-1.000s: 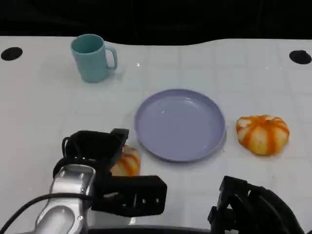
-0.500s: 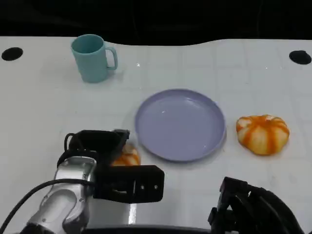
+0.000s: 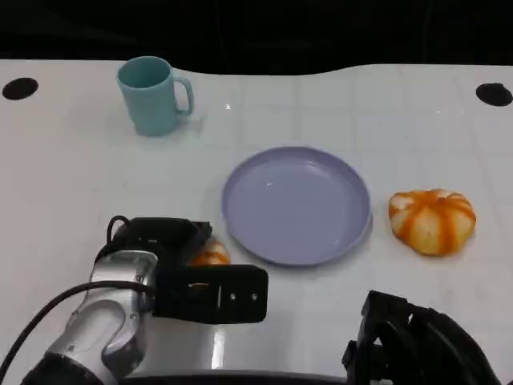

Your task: Grasp the bread from the table and place it into the plate.

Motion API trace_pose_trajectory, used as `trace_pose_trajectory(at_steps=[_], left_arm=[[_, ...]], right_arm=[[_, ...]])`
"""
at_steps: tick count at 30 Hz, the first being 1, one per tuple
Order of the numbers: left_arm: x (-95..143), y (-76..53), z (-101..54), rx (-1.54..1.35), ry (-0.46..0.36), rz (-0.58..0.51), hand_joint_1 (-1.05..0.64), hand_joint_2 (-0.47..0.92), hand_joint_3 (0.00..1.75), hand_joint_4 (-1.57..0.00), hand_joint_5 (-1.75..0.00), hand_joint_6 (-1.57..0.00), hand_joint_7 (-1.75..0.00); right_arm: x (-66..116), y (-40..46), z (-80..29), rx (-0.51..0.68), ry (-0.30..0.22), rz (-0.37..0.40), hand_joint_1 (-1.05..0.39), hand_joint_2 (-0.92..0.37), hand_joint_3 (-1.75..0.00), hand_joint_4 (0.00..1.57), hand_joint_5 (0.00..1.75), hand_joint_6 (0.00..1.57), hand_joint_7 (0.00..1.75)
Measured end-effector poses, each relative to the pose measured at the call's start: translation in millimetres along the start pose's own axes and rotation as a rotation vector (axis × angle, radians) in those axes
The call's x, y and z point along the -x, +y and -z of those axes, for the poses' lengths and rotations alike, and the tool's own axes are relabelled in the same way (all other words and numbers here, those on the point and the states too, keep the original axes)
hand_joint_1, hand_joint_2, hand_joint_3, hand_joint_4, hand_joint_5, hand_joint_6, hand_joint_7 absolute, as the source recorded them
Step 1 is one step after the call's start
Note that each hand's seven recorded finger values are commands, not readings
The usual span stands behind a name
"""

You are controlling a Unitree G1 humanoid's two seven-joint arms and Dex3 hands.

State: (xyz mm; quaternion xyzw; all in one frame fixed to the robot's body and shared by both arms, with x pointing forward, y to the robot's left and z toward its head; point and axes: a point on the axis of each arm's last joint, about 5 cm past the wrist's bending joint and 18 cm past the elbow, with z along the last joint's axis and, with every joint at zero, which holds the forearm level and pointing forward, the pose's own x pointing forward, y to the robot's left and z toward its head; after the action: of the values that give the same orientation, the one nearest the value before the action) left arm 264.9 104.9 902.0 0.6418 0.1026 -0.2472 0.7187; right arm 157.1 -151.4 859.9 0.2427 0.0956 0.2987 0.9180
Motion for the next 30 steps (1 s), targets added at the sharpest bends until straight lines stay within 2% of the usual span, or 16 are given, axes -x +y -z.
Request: trace_pose_trajectory(at_steps=[2, 3, 5, 10, 12, 17, 22, 23, 24, 27, 29, 30], left_arm=[[-1, -2.8, -0.7, -0.012, 0.001, -0.032, -0.31, 0.83, 0.01, -0.65, -0.17, -0.41, -0.04], [-1, -4.6, -1.1, -0.019, 0.001, -0.051, -0.3, 0.84, 0.01, -0.68, -0.29, -0.45, -0.03], [-1, -8.9, -2.0, -0.044, -0.002, -0.091, -0.29, 0.86, 0.0, -0.63, -0.67, -0.54, -0.03], [-2, -17.7, -1.2, -0.062, -0.03, -0.18, -0.26, 0.88, 0.0, -0.79, -1.18, -0.95, -0.07], [-3, -21.5, 0.7, -0.067, -0.049, -0.219, -0.27, 0.88, 0.0, -0.82, -1.3, -1.05, -0.08], [-6, -31.1, 6.8, -0.037, -0.087, -0.291, -0.31, 0.92, 0.01, -0.81, -1.44, -1.15, -0.07], [-8, -42.0, 10.8, -0.057, -0.115, -0.36, -0.31, 0.92, 0.16, -0.77, -1.72, -1.24, -0.16], [-8, -43.8, 11.5, -0.059, -0.118, -0.373, -0.3, 0.92, 0.18, -0.77, -1.73, -1.16, -0.34], [-8, -45.3, 12.1, -0.06, -0.122, -0.386, -0.28, 0.92, 0.17, -0.78, -1.74, -0.93, -0.85], [-9, -49.9, 14.1, -0.061, -0.131, -0.426, -0.26, 0.92, 0.18, -0.8, -1.75, -0.67, -1.42], [-9, -52.5, 15.2, -0.057, -0.139, -0.448, -0.26, 0.92, 0.18, -0.8, -1.75, -0.61, -1.55], [-10, -53.7, 15.7, -0.055, -0.143, -0.458, -0.26, 0.92, 0.17, -0.8, -1.75, -0.6, -1.54]], right_arm=[[0.0, 0.1, -0.3, 0.001, -0.001, -0.001, -0.72, -0.92, -0.25, 0.86, 1.61, 0.76, 1.42], [-0.1, 0.2, -0.5, 0.002, -0.002, -0.001, -0.72, -0.92, -0.25, 0.86, 1.61, 0.76, 1.42], [-0.1, 0.2, -0.6, 0.002, -0.002, -0.001, -0.72, -0.92, -0.25, 0.86, 1.61, 0.76, 1.42], [0.2, 0.1, -0.4, 0.001, -0.002, 0.0, -0.72, -0.92, -0.25, 0.86, 1.61, 0.76, 1.41], [0.3, 0.3, -0.5, 0.002, -0.002, -0.001, -0.73, -0.92, -0.24, 0.86, 1.61, 0.76, 1.41], [0.6, 0.4, -0.7, 0.002, -0.003, -0.001, -0.72, -0.92, -0.25, 0.86, 1.6, 0.76, 1.41], [0.9, 0.3, -0.8, 0.0, -0.004, -0.003, -0.71, -0.92, -0.24, 0.86, 1.6, 0.76, 1.41], [1.0, 0.2, -0.9, 0.0, -0.005, -0.003, -0.71, -0.92, -0.24, 0.86, 1.6, 0.76, 1.41], [1.2, 0.0, -0.9, 0.0, -0.004, -0.004, -0.72, -0.92, -0.24, 0.87, 1.6, 0.76, 1.41], [1.6, -0.4, -1.2, 0.002, -0.002, -0.004, -0.72, -0.92, -0.24, 0.87, 1.6, 0.76, 1.41], [1.9, -0.6, -1.1, 0.003, -0.001, -0.003, -0.72, -0.92, -0.24, 0.87, 1.6, 0.76, 1.41], [2.0, -0.6, -1.2, 0.002, -0.001, -0.003, -0.71, -0.92, -0.24, 0.87, 1.6, 0.76, 1.41]])
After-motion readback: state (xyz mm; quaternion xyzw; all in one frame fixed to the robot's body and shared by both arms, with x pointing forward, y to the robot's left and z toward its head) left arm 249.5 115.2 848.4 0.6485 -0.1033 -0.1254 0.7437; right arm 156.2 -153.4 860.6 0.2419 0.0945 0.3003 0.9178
